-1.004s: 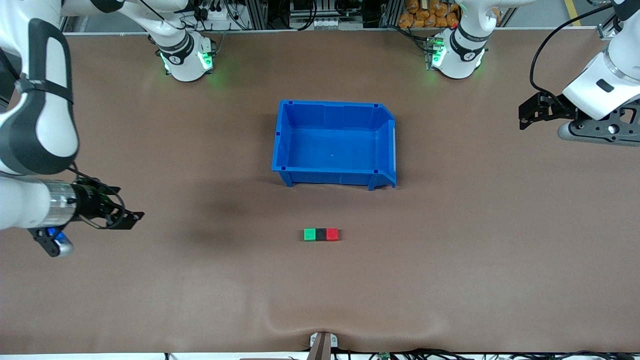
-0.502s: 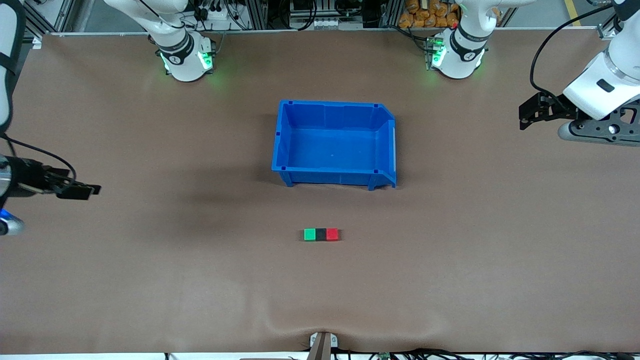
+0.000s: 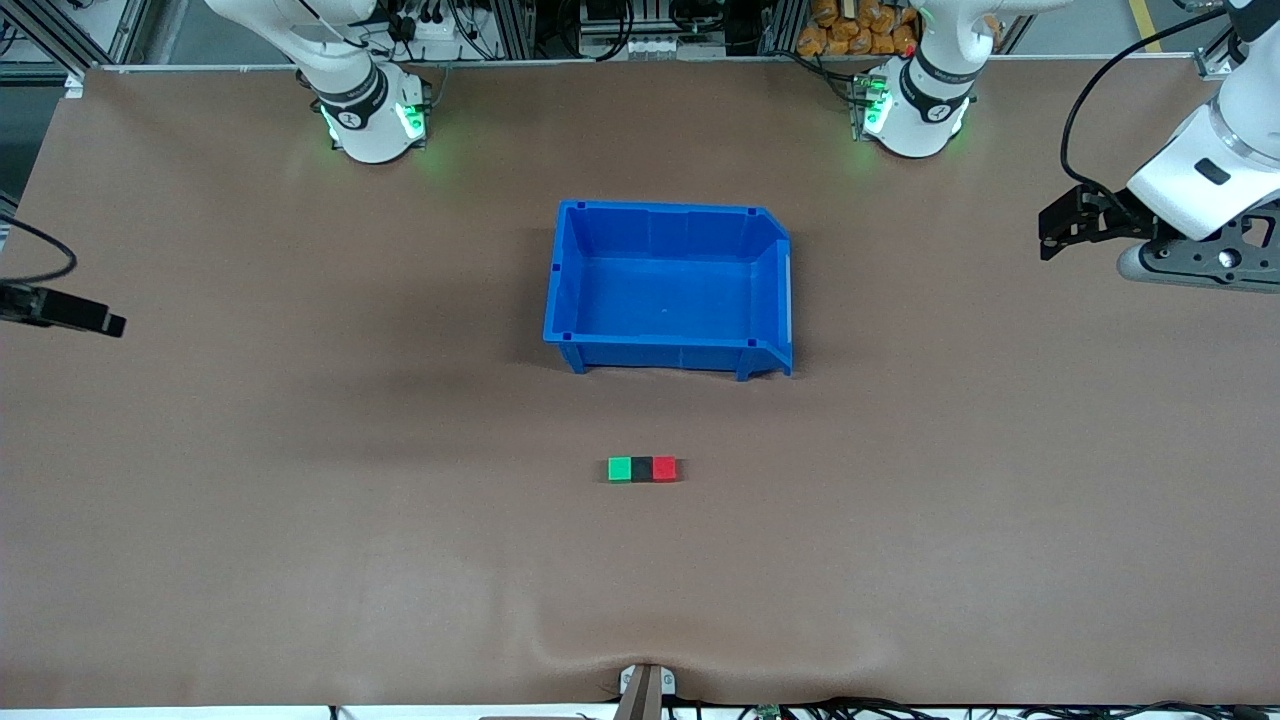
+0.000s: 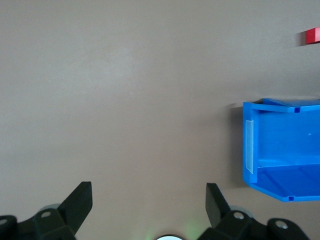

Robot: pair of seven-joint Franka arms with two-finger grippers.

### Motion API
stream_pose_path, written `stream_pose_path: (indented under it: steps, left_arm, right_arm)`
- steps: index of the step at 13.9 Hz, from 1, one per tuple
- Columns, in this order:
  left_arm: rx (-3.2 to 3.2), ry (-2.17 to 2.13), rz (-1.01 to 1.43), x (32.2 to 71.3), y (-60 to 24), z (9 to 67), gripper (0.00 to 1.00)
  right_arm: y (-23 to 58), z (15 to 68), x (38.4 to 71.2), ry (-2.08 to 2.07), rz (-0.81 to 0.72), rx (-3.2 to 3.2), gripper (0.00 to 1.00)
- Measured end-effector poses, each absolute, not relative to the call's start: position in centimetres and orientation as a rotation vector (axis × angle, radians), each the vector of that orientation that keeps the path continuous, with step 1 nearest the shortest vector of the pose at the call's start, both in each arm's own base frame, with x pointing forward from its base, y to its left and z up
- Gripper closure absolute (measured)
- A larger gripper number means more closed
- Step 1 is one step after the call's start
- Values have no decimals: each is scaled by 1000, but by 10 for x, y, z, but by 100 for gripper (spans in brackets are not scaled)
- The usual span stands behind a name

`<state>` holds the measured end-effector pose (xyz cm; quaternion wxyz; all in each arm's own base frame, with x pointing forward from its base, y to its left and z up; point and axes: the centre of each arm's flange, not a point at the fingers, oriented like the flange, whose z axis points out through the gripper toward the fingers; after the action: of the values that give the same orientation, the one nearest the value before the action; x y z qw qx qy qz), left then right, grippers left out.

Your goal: Attach green and red cubes to black cube

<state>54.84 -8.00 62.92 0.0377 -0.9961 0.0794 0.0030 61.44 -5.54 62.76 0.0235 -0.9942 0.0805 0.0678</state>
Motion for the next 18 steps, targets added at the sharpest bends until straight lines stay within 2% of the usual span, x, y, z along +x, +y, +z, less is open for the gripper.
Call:
stream_pose_path:
  steps: [8,12,18]
  left_arm:
    - [-3056,244,9,548,-80,629,0]
    - [-3056,245,9,548,-80,629,0]
    - [-3056,245,9,548,-80,629,0]
  right_arm:
    - [-58,625,573,249,82,-3067,0]
    - [-56,651,551,244,16,-3063,0]
    - [-61,658,546,211,-21,-3065,0]
